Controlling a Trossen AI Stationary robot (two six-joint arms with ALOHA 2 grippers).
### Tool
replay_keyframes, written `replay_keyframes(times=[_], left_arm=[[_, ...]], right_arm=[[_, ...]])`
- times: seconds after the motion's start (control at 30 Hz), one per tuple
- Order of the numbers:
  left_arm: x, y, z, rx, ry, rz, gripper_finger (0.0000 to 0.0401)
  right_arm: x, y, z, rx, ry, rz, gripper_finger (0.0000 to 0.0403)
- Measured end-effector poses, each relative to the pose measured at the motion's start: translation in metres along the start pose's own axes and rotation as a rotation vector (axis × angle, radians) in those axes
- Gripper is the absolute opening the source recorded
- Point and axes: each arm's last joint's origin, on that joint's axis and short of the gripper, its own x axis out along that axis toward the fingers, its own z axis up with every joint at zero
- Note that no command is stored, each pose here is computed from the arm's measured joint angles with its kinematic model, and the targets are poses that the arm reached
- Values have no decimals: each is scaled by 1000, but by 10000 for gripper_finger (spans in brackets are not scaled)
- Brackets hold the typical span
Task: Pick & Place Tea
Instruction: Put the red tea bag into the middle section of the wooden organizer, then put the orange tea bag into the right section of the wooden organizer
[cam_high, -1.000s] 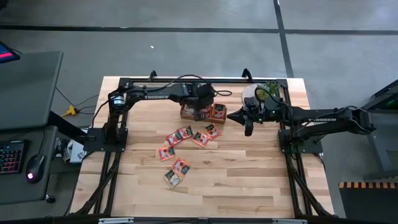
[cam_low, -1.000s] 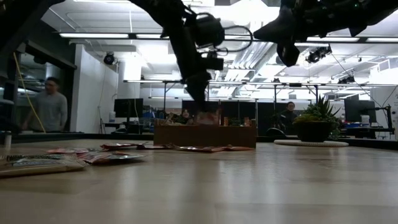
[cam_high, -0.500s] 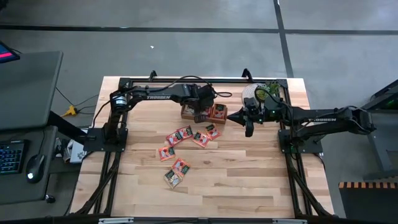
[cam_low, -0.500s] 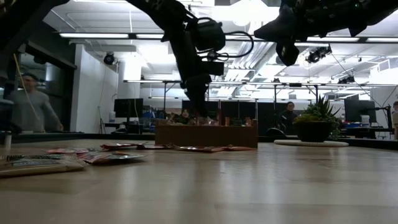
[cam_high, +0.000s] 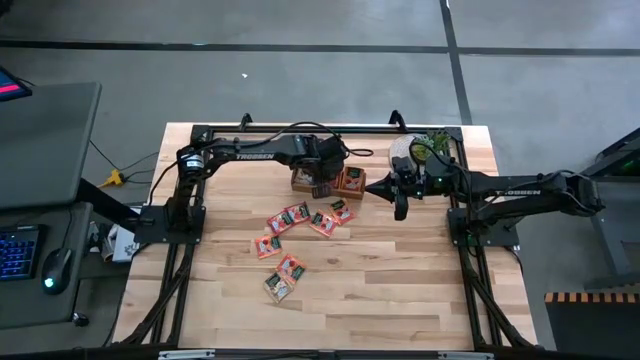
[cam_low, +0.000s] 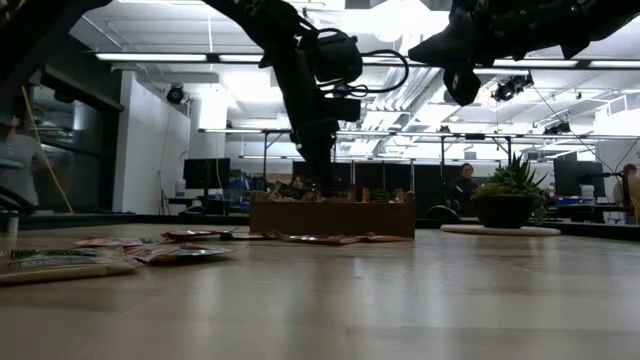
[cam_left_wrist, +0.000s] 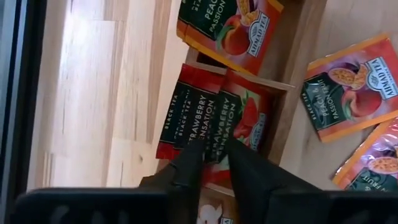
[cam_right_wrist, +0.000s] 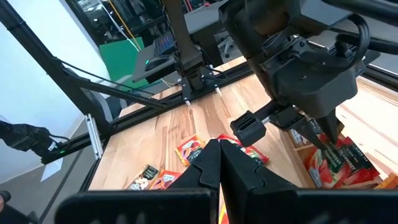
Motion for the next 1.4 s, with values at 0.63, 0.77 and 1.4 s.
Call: replay_keyframes(times=[0.63,0.77,1.4], left_arm=[[-18,5,1,-19,-7,91,157],[-31,8,0,-35,-17,127,156],[-62,-11,-3,-300,-34,-40,156]], right_arm=[[0,1,0,-18,7,18,0],[0,0,0,-34,6,15,0],[33,-15,-18,-162,390,-156,0]])
